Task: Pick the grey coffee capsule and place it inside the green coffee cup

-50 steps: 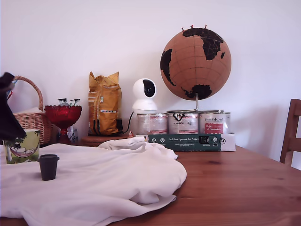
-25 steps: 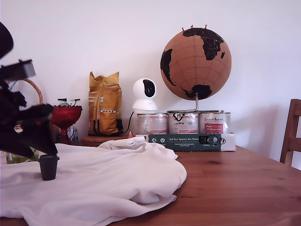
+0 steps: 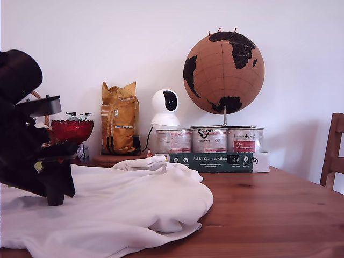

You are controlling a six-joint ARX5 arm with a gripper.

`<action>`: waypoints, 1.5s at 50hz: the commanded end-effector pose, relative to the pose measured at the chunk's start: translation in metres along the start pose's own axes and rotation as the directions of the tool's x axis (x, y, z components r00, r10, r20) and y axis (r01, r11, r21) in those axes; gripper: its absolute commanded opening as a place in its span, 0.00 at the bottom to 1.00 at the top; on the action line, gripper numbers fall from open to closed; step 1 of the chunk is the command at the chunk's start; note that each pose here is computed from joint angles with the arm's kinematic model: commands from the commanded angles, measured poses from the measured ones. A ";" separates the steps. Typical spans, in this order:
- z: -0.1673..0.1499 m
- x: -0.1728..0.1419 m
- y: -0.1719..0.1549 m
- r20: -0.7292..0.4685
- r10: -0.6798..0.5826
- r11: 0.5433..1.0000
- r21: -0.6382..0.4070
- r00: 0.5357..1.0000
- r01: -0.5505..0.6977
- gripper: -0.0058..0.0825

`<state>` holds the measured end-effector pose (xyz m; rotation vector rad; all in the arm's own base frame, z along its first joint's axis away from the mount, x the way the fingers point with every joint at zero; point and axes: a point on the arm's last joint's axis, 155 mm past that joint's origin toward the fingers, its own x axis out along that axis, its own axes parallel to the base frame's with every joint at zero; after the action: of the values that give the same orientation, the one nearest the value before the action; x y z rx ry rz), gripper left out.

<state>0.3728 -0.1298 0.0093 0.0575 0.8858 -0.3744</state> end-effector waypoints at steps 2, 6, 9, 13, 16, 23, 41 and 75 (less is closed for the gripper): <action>0.007 -0.001 -0.002 0.023 -0.003 1.000 0.014 1.000 0.003 0.29; 0.017 -0.002 -0.002 0.045 -0.003 1.000 0.017 0.999 0.002 0.23; 0.028 -0.005 -0.002 0.068 -0.002 1.000 0.020 0.998 0.001 0.23; 0.050 -0.012 -0.003 0.117 -0.004 1.000 0.026 0.993 0.001 0.23; 0.068 -0.021 -0.003 0.160 0.000 1.000 0.030 0.987 -0.005 0.23; 0.114 -0.045 0.005 0.269 0.033 0.997 0.061 0.962 -0.051 0.23; 0.160 -0.086 0.089 0.346 0.227 0.972 -0.016 0.910 -0.236 0.23; 0.149 -0.058 0.148 0.314 0.230 0.973 -0.092 0.921 -0.212 0.23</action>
<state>0.4968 -0.0051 0.1375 0.0368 0.5496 -0.1350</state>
